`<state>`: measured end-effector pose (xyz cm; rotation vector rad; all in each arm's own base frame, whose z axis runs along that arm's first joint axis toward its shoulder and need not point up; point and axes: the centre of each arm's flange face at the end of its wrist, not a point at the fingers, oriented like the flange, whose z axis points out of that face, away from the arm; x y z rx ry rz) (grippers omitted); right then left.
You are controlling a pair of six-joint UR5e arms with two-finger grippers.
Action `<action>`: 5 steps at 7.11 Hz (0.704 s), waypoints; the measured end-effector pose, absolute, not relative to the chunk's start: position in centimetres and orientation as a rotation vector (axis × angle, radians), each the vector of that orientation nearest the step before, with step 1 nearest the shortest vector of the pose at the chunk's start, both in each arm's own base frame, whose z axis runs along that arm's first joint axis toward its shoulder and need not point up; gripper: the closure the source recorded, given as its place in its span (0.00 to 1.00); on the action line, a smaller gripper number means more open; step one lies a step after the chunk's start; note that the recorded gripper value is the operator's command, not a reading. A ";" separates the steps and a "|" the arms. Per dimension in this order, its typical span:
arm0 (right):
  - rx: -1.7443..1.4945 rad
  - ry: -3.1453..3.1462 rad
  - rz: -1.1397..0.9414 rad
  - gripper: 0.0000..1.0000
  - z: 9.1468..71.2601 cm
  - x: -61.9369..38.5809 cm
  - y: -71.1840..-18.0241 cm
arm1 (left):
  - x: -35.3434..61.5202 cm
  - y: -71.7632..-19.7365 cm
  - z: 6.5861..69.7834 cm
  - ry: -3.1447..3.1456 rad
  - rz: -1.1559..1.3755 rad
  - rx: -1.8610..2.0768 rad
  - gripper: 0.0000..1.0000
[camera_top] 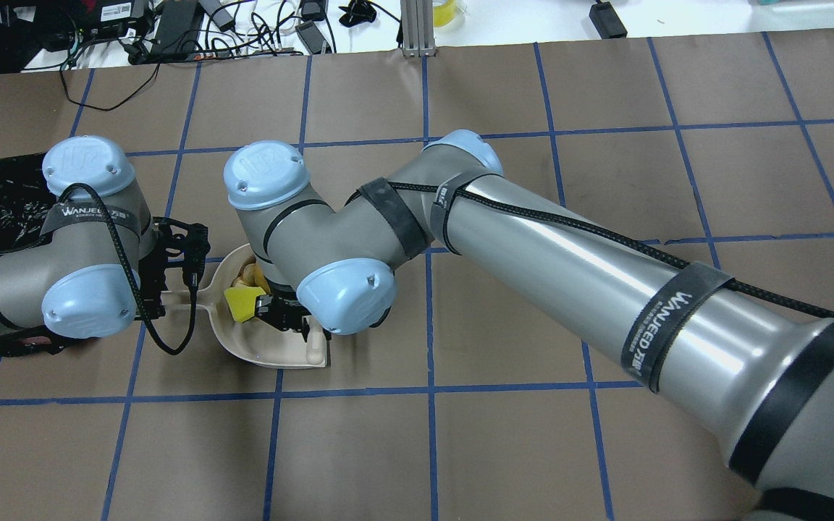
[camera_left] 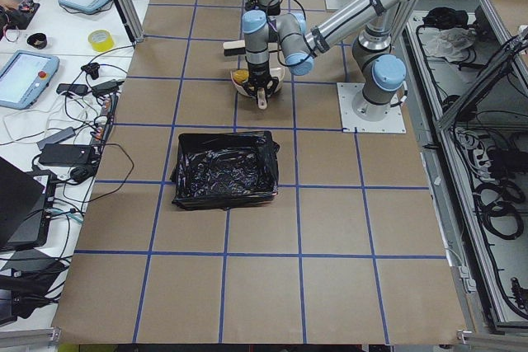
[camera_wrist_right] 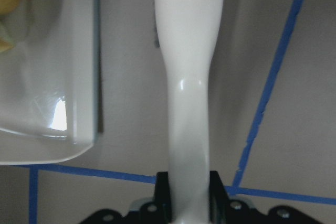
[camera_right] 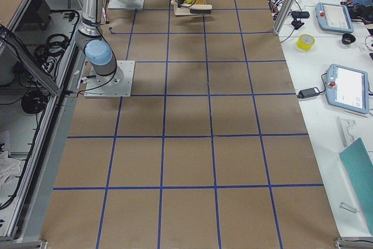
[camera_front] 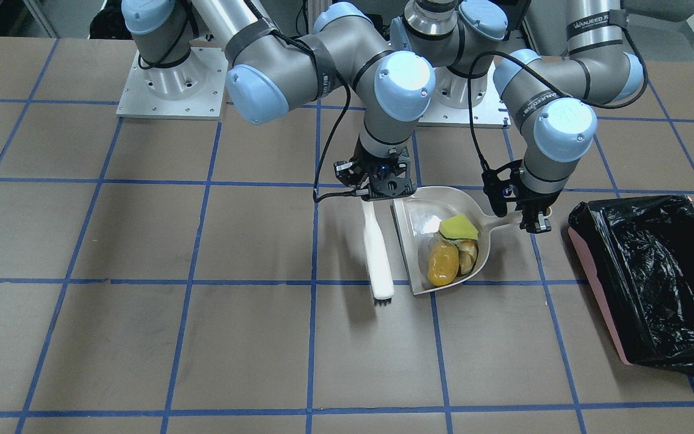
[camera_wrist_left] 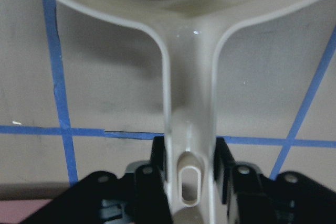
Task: Sweep and dump trash into bin
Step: 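Lift the dustpan over the bin with the left gripper while the right returns the brush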
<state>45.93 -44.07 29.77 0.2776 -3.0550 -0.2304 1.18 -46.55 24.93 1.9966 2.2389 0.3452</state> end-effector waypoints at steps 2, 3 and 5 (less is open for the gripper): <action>0.208 -3.060 -0.235 0.97 33.2 35.5 -50.5 | 6.6 -47.4 26.4 2.340 0.201 1.969 1.00; 0.153 -3.051 -0.235 0.97 34.5 28.1 -54.0 | 8.7 -47.7 27.3 2.386 0.130 1.939 1.00; 0.103 -3.018 -0.260 0.98 34.5 12.3 -59.4 | 11.9 -49.2 31.3 2.424 0.055 1.875 1.00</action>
